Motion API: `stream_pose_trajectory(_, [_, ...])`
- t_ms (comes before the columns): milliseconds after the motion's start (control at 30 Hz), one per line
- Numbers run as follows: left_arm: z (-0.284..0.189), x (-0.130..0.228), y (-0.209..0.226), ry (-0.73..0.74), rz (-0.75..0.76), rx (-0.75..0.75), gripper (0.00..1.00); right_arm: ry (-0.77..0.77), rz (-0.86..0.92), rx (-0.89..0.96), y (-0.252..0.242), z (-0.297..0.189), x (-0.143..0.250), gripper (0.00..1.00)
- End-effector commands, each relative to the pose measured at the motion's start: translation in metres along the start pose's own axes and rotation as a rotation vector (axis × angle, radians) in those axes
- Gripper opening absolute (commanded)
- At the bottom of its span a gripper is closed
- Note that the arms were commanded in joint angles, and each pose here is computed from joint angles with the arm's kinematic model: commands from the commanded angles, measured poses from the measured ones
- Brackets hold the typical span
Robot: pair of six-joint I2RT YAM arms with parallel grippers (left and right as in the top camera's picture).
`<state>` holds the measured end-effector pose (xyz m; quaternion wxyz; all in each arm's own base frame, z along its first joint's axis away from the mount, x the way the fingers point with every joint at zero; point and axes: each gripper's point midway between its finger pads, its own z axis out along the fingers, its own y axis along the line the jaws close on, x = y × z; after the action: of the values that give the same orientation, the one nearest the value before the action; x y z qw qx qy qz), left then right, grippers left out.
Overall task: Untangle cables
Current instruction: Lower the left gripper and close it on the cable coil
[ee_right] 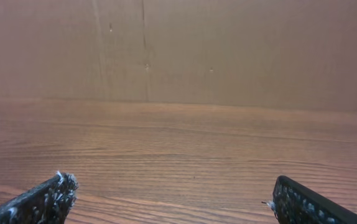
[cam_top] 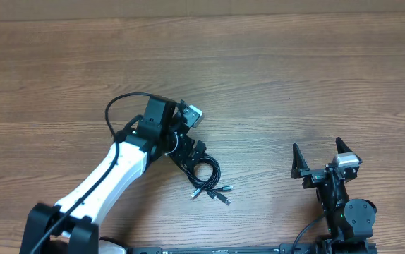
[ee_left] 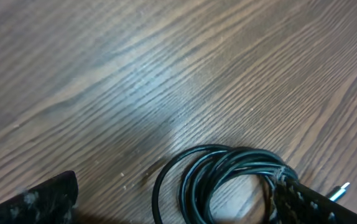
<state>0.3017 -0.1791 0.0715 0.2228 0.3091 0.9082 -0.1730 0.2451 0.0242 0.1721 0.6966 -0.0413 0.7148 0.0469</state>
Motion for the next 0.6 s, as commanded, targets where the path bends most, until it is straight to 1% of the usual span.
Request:
stream_pose_trajectory(0, [0.009,-0.001,-0.01,0.013,0.13,0.049,1.0,-0.005,0.006,0.011,-0.002,0.0,0.001,1.0])
stream_pose_trajectory(33, [0.01,0.0,-0.012,0.022,0.157,0.047,1.0,-0.005,0.006,0.011,-0.002,0.0,0.001,1.0])
stream_pose_trajectory(133, [0.013,0.008,-0.027,0.058,0.345,0.071,1.0,-0.005,0.006,0.011,-0.002,0.0,0.001,1.0])
stream_pose_trajectory(167, [0.014,0.013,-0.034,0.073,0.444,0.089,1.0,-0.005,0.006,0.011,-0.002,0.0,0.001,1.0])
stream_pose_trajectory(200, [0.015,0.016,-0.039,0.082,0.51,0.103,1.0,-0.005,0.006,0.011,-0.002,0.0,0.001,1.0])
stream_pose_trajectory(300, [0.017,0.02,-0.054,0.091,0.664,0.136,1.0,-0.005,0.006,0.011,-0.002,0.0,0.001,1.0])
stream_pose_trajectory(367, [0.017,0.02,-0.057,0.09,0.7,0.141,1.0,-0.005,0.006,0.011,-0.002,0.0,0.001,1.0])
stream_pose_trajectory(567, [0.018,0.021,-0.052,0.103,0.703,0.116,1.0,-0.005,0.006,0.011,-0.002,0.0,0.001,1.0])
